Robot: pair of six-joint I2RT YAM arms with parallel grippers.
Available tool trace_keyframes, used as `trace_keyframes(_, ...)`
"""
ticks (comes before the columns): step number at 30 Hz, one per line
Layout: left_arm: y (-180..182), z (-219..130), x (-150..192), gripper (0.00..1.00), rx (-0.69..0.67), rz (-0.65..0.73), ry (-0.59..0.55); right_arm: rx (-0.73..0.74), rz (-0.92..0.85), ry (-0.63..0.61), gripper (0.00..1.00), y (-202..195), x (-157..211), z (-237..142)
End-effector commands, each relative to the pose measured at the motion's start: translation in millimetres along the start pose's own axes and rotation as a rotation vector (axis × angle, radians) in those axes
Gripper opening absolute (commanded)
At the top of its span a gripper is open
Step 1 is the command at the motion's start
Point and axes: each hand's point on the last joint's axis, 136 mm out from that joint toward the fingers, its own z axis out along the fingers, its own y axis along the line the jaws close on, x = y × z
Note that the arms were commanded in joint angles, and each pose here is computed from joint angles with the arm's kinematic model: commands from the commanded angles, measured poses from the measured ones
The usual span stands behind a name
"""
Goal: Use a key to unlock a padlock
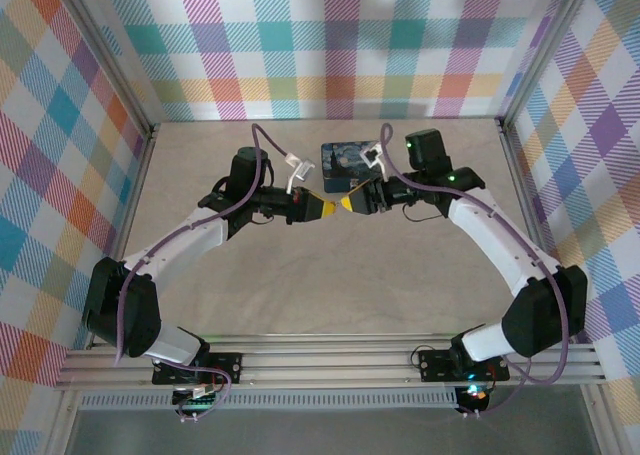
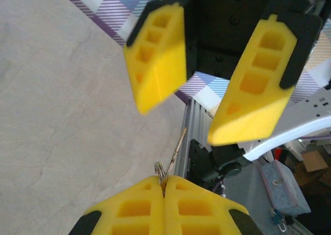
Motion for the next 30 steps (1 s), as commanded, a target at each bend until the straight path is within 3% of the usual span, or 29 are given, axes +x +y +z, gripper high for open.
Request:
trace_keyframes(1,-1.8,-3.6,-1.3,0.0,-0.054,0.013,-0.03,0.078,0.042,-0.131,0.53,-7.3,-25.1,-20.9)
trace_keyframes(6,6.8,-3.9,1.7,0.0,-0.091,-0.007,-0.047,0.143,0.135,-0.176,0.57,-25.3,-22.8,-27.1)
trace_keyframes(15,4.0,-1.4,-2.6,0.0,-0.059,-0.007,-0.069,-0.014,0.215,-0.198,0.6,-10.8,-19.3,-11.5)
trace_keyframes(21,-2.8,-4.5,-6.1,0.0,-0.073,0.048,-0.117,-0.017,0.199,-0.22,0.6,-5.9,-22.7,-8.6)
trace_keyframes(23,3.8,-4.1,-2.2,0.0,-0.105,0.034,-0.106,0.038,0.217,-0.229,0.6,-17.2,-20.1,-7.9)
trace_keyframes(30,36.0,-5.0,18.5,0.0,-0.243,-0.029,-0.067,0.464,0.341,-0.141,0.61,-106.9,-11.4,-6.4)
